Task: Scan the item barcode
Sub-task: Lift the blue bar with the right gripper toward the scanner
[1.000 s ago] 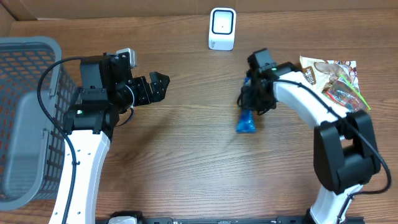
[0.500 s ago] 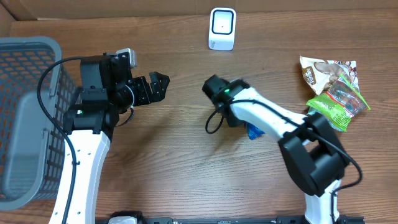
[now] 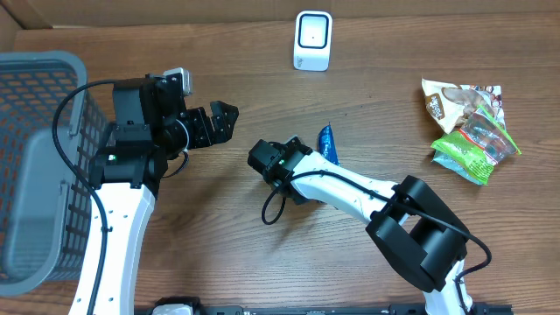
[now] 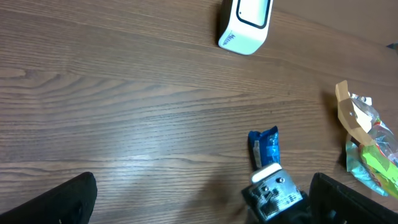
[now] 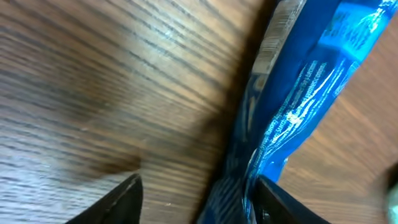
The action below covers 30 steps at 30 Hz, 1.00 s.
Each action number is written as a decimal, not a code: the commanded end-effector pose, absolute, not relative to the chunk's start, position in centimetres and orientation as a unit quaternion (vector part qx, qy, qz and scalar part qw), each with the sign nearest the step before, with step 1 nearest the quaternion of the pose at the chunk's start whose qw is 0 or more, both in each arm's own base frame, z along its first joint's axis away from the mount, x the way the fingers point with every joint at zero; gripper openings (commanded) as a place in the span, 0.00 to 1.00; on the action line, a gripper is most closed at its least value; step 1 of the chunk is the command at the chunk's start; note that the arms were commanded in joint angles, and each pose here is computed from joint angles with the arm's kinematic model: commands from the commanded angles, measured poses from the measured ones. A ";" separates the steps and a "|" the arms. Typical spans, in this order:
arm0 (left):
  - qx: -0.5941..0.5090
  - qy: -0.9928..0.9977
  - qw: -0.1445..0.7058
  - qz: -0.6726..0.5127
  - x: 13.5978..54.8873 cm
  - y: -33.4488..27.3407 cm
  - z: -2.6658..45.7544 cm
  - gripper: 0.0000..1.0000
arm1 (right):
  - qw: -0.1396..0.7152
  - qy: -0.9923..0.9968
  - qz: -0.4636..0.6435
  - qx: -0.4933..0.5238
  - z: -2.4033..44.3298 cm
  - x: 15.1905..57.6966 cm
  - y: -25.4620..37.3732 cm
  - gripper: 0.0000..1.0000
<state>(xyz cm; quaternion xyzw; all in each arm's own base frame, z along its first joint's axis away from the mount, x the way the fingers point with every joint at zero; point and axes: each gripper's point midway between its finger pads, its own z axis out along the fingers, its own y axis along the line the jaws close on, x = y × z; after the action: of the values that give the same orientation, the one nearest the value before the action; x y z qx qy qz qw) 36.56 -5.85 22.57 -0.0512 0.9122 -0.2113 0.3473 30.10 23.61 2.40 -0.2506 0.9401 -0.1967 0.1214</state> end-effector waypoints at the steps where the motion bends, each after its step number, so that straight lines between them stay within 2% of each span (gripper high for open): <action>1: -0.041 0.911 0.354 -0.207 36.8 -5.9 22.9 1.00 | 0.113 0.955 -0.145 -0.235 3.5 30.2 25.1 0.61; 5: -0.041 0.911 0.354 -0.207 36.8 -5.9 22.9 1.00 | 0.130 0.969 -0.066 -0.199 7.4 32.0 26.1 0.63; 7: -0.041 0.911 0.354 -0.207 36.8 -5.9 22.9 1.00 | 0.154 0.973 -0.026 -0.168 10.3 33.8 25.7 0.68; 9: -0.041 0.911 0.354 -0.207 36.8 -5.9 22.9 1.00 | 0.175 0.976 0.005 -0.133 12.8 35.8 24.2 0.74; 12: -0.041 0.911 0.354 -0.207 36.8 -5.9 22.9 1.00 | 0.175 0.980 0.047 -0.084 14.1 38.0 21.2 0.77; 19: -0.041 0.911 0.354 -0.207 36.8 -5.9 22.9 1.00 | 0.086 0.963 0.236 -0.092 11.4 38.0 19.2 0.75; 24: -0.041 0.911 0.354 -0.207 36.8 -5.9 22.9 1.00 | 0.034 0.954 0.288 -0.079 7.7 36.1 19.7 0.75; 30: -0.041 0.911 0.354 -0.207 36.8 -5.9 22.9 1.00 | 0.017 0.950 0.306 -0.062 5.4 34.8 20.1 0.75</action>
<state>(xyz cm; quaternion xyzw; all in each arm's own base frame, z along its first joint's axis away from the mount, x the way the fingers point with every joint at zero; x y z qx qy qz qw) 36.56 -5.85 22.57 -0.0512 0.9122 -0.2113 0.3473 35.52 19.02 5.14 -0.0628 0.9603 0.2705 0.0266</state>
